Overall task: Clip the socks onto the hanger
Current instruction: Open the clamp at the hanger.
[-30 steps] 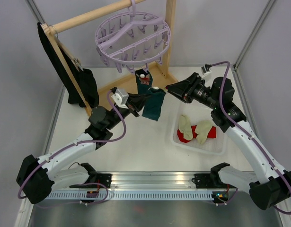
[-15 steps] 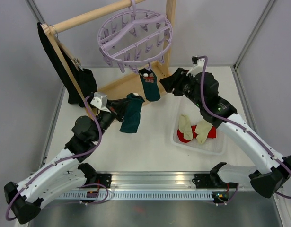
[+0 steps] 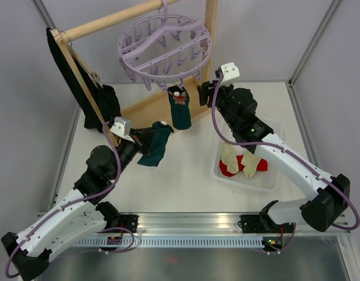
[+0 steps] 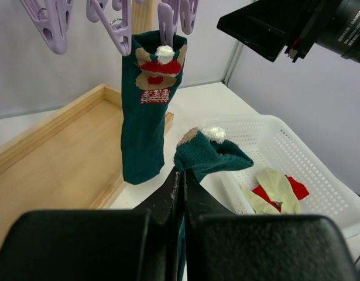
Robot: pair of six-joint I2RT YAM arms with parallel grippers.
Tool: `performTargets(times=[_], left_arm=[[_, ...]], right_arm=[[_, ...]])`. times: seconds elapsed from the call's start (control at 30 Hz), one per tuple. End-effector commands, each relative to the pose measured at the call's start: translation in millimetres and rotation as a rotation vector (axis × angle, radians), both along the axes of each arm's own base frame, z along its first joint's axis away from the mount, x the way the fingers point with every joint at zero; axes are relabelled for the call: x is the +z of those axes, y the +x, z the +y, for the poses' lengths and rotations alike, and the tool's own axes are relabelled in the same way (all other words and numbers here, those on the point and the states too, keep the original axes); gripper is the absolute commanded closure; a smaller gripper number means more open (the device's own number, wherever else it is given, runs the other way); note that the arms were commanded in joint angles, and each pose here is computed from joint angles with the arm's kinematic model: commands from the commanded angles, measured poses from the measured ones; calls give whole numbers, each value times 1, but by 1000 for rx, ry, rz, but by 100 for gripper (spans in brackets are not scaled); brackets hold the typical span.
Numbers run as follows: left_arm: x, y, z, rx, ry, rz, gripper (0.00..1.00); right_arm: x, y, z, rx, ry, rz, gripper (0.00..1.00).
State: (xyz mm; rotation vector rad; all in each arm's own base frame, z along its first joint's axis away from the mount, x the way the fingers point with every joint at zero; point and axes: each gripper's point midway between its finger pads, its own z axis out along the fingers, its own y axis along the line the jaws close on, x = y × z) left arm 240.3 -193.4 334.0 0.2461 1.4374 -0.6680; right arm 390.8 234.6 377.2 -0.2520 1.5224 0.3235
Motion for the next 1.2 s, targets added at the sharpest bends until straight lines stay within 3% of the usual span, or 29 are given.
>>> performTargets(times=[0.0,0.47,1.17], left_arm=[[27,-5,5,6,-27,-42,98],[33,-13,3,-35,-49,-51,98],[30,-17,-5,-84,-31,-51,98]], right_arm=[[23,8,5,63,-60,-195,33],[21,24,18,281,-105,-319,36],[36,38,24,247,-51,-408,36]])
